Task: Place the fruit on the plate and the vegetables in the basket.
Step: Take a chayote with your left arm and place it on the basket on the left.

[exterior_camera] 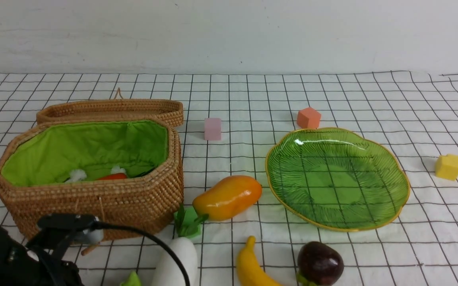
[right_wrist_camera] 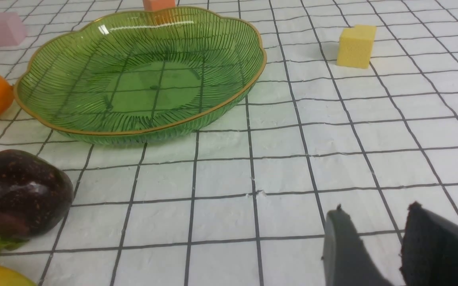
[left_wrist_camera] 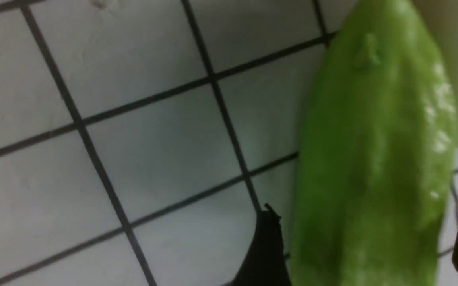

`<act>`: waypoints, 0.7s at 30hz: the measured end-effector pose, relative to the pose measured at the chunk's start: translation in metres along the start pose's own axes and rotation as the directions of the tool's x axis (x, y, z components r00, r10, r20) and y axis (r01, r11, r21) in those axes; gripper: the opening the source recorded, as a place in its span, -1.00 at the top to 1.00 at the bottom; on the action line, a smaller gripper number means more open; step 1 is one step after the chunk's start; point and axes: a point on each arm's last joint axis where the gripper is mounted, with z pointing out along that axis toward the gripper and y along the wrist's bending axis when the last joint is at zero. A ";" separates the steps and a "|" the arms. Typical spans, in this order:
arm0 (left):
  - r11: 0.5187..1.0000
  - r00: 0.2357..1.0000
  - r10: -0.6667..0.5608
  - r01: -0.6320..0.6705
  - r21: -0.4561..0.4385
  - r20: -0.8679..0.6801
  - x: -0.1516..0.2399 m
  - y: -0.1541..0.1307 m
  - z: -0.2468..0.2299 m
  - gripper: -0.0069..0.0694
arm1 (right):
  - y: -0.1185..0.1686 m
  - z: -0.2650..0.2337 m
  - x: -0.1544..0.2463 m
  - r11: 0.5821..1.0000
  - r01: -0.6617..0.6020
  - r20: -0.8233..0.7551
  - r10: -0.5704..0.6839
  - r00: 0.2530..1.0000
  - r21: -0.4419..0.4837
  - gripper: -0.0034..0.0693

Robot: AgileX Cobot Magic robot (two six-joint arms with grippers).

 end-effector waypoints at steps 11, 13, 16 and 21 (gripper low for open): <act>0.998 0.973 0.043 -0.032 0.052 -0.228 -0.024 -0.001 0.007 -0.29 | 0.000 0.000 0.000 1.000 0.000 0.000 0.000 1.000 0.000 0.23; 0.996 0.971 0.071 -0.058 0.061 -0.229 -0.033 -0.004 -0.004 -0.29 | 0.000 0.000 0.000 1.000 0.000 0.000 0.000 1.000 0.000 0.23; 0.991 0.969 0.126 -0.114 0.070 -0.212 -0.052 -0.012 -0.031 -0.29 | 0.000 0.000 0.000 1.000 0.000 0.000 0.000 1.000 0.000 0.23; 0.965 0.966 0.255 -0.257 -0.051 -0.045 -0.088 -0.022 -0.099 -0.29 | 0.000 0.000 0.000 1.000 0.000 0.000 0.000 1.000 0.000 0.23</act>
